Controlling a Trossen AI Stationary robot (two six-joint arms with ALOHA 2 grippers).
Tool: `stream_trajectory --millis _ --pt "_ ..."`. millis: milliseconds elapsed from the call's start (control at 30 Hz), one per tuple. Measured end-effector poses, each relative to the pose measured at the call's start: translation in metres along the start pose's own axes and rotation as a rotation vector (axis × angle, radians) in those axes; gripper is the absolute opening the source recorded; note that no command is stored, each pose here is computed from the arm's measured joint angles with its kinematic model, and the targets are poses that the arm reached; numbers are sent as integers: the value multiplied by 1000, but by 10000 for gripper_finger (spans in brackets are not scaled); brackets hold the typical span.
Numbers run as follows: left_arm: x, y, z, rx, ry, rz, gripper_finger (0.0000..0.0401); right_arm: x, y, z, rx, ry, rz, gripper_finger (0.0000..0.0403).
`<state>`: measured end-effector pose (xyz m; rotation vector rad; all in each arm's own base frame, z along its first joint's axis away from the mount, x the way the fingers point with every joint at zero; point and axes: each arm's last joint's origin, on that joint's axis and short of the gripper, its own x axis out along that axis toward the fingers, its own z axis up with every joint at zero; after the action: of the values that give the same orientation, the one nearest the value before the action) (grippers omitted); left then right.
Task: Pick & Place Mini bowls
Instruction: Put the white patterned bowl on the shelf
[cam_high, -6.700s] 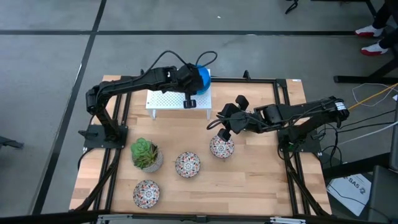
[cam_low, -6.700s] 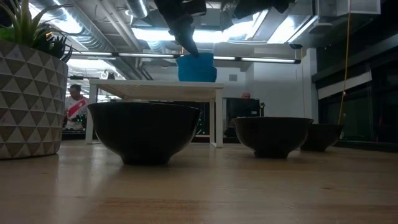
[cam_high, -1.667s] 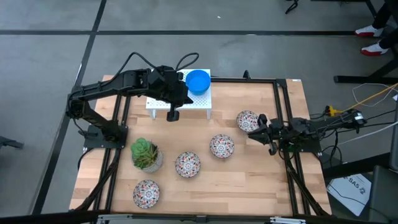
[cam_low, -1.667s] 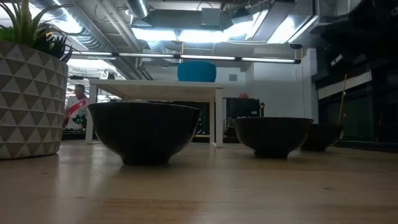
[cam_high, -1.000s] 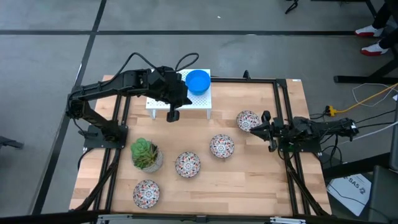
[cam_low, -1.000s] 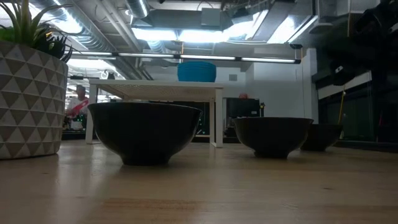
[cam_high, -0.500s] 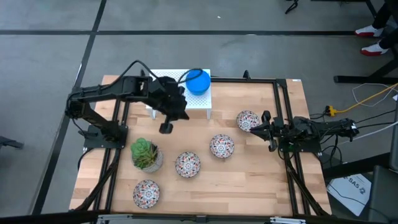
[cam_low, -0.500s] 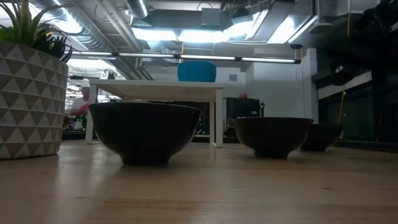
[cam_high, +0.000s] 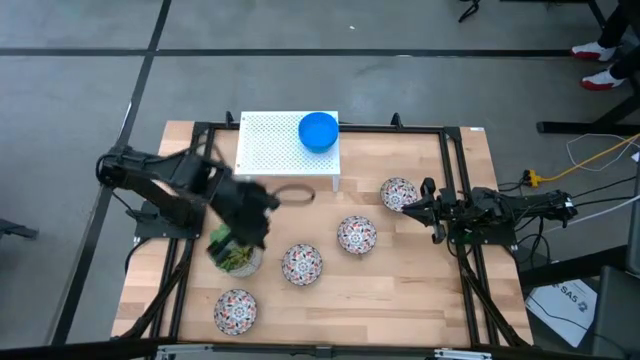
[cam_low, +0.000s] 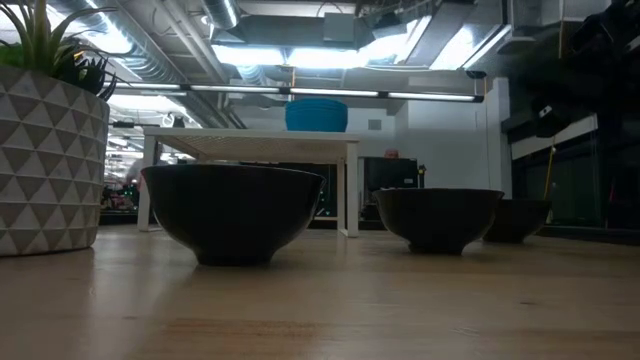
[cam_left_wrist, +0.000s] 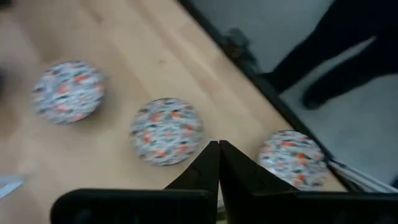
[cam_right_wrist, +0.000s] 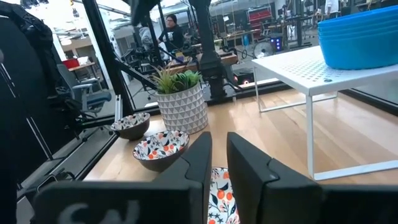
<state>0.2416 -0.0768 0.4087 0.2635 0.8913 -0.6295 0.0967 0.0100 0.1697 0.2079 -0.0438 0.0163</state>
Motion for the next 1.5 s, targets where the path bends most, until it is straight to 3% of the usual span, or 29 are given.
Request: stream_trajectory --millis 133,267,733,1033,1500 --pt "8 -35 7 35 25 -24 1 0 0 0 2 0 0 52" --pt "15 -66 10 30 53 25 5 0 0 0 2 1 0 52" --pt "23 -151 -4 -107 88 36 4 0 0 0 0 1 0 52" --pt "36 -178 -25 -197 136 83 5 0 0 0 0 0 0 52" --pt "69 -194 -47 -331 223 161 6 0 0 0 0 0 0 52"
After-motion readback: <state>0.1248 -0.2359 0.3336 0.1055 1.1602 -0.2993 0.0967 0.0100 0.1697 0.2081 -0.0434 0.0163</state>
